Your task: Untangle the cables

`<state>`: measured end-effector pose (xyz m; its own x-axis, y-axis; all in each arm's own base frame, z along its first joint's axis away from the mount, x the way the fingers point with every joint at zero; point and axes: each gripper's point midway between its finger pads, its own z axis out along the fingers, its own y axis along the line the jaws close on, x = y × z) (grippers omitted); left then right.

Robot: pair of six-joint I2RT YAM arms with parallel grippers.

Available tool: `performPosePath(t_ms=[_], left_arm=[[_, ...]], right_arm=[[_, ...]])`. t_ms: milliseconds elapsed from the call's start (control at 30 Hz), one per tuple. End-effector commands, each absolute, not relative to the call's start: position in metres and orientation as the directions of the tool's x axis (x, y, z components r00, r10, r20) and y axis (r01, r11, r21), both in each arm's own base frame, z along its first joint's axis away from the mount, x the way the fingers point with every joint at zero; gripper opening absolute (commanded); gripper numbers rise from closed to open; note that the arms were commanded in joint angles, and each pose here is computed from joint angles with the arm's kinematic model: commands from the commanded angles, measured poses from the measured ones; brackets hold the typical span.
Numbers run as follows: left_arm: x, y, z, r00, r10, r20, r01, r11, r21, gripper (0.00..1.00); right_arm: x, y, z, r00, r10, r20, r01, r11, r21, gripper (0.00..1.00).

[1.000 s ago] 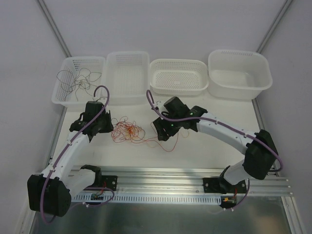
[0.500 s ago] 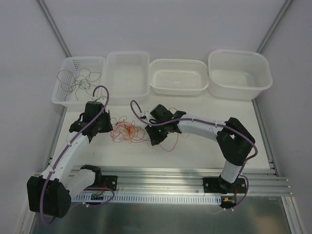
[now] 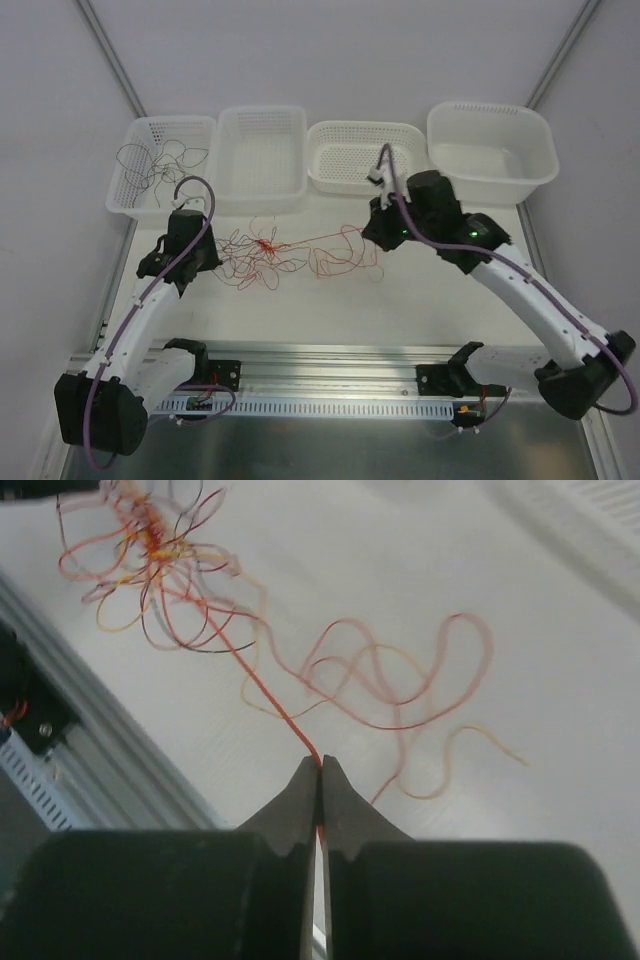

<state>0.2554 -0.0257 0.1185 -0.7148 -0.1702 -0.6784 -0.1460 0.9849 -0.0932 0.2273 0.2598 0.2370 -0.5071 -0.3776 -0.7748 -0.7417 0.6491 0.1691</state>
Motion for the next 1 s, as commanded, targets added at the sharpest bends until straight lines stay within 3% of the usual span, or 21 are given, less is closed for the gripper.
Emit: performPosePath(t_ms=[0, 300, 500, 567, 700, 867, 900, 933, 967], left_arm=[[0.255, 0.002, 0.126, -0.664, -0.211, -0.718, -0.269, 0.963, -0.034, 0.00], [0.248, 0.030, 0.127, -0.625, -0.292, -0.723, -0.405, 0.914, -0.020, 0.00], [0.243, 0.050, 0.130, -0.594, -0.344, -0.727, -0.492, 0.870, -0.010, 0.00], [0.243, 0.048, 0.130, -0.595, -0.345, -0.726, -0.479, 0.878, -0.024, 0.00], [0.254, 0.008, 0.129, -0.634, -0.326, -0.701, -0.298, 0.940, -0.167, 0.00], [0.251, -0.059, 0.120, -0.730, -0.338, -0.594, -0.080, 0.905, -0.417, 0.03], [0.246, -0.078, 0.121, -0.758, -0.316, -0.571, -0.022, 0.887, -0.462, 0.06], [0.239, -0.094, 0.118, -0.786, -0.292, -0.545, 0.013, 0.874, -0.486, 0.09], [0.234, -0.102, 0.113, -0.807, -0.303, -0.506, -0.002, 0.859, -0.511, 0.17]], right_arm=[[0.242, 0.179, 0.292, -0.492, -0.259, -0.831, -0.595, 0.797, 0.105, 0.01], [0.255, 0.055, 0.372, -0.402, 0.148, -0.904, -0.144, 0.964, 0.222, 0.01], [0.262, 0.022, 0.417, -0.278, 0.363, -0.889, 0.003, 0.926, 0.377, 0.01], [0.269, 0.033, 0.414, -0.314, 0.390, -0.866, -0.040, 0.906, 0.422, 0.01], [0.277, 0.074, 0.353, -0.561, 0.346, -0.752, -0.128, 0.861, 0.492, 0.01], [0.261, 0.082, 0.224, -0.807, 0.193, -0.558, -0.030, 0.930, 0.365, 0.01], [0.258, 0.081, 0.210, -0.824, 0.175, -0.539, -0.019, 0.942, 0.335, 0.04], [0.256, 0.080, 0.197, -0.839, 0.166, -0.519, -0.006, 0.950, 0.313, 0.19], [0.253, 0.077, 0.187, -0.848, 0.156, -0.507, 0.006, 0.959, 0.285, 0.28]])
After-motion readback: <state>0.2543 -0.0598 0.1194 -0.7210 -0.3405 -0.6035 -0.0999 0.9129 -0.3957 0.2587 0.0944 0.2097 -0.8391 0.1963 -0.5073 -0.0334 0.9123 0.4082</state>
